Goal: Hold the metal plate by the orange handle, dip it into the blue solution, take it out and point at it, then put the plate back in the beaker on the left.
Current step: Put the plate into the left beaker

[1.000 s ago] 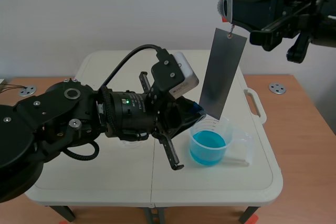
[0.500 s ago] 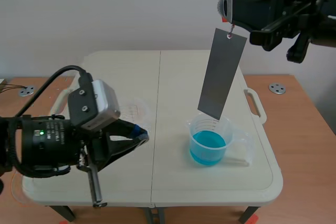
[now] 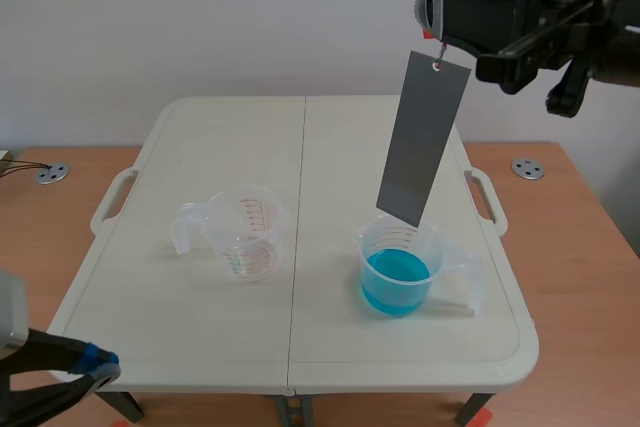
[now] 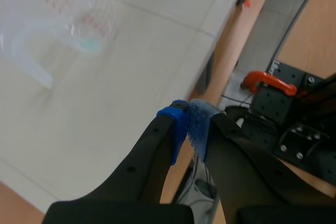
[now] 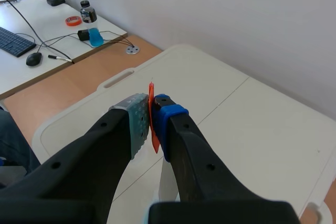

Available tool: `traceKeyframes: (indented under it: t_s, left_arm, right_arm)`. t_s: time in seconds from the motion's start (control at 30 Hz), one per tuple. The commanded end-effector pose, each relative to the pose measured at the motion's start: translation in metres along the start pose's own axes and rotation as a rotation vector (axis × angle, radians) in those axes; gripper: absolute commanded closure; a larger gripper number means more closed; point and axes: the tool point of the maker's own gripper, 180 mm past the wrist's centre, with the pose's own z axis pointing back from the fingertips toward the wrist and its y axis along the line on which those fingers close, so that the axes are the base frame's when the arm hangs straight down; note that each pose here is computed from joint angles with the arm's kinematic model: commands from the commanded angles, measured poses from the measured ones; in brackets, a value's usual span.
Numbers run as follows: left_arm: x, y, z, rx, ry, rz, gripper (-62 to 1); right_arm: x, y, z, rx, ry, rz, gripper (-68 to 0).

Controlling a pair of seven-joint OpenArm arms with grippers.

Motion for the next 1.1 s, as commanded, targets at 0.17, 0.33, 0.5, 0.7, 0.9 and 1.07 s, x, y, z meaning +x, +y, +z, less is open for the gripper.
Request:
traceKeyframes:
  t_s: [0.17, 0.33, 0.5, 0.7, 0.9, 1.07]
  left_arm:
    - [-0.032, -0.030, 0.025, -0.007, 0.088, 0.105, -2.7]
    - [-0.051, -0.057, 0.040, -0.047, 0.153, 0.167, -2.7]
    - [-0.068, -0.081, 0.051, -0.078, 0.210, 0.223, -2.7]
    - [-0.087, -0.090, 0.060, -0.086, 0.272, 0.250, -2.7]
    - [-0.088, -0.090, 0.061, -0.086, 0.271, 0.253, -2.7]
    - [-0.086, -0.090, 0.060, -0.085, 0.260, 0.254, -2.7]
  right_arm:
    - [0.035, 0.003, -0.006, 0.034, -0.091, 0.082, -1.1]
    - [0.048, 0.008, -0.012, 0.061, -0.120, 0.115, -1.1]
    - [0.059, 0.018, -0.020, 0.102, -0.144, 0.147, -1.1]
    - [0.072, 0.030, -0.029, 0.145, -0.170, 0.168, -1.1]
    - [0.083, 0.041, -0.040, 0.178, -0.195, 0.183, -1.1]
    - [0.086, 0.041, -0.052, 0.194, -0.208, 0.152, -1.1]
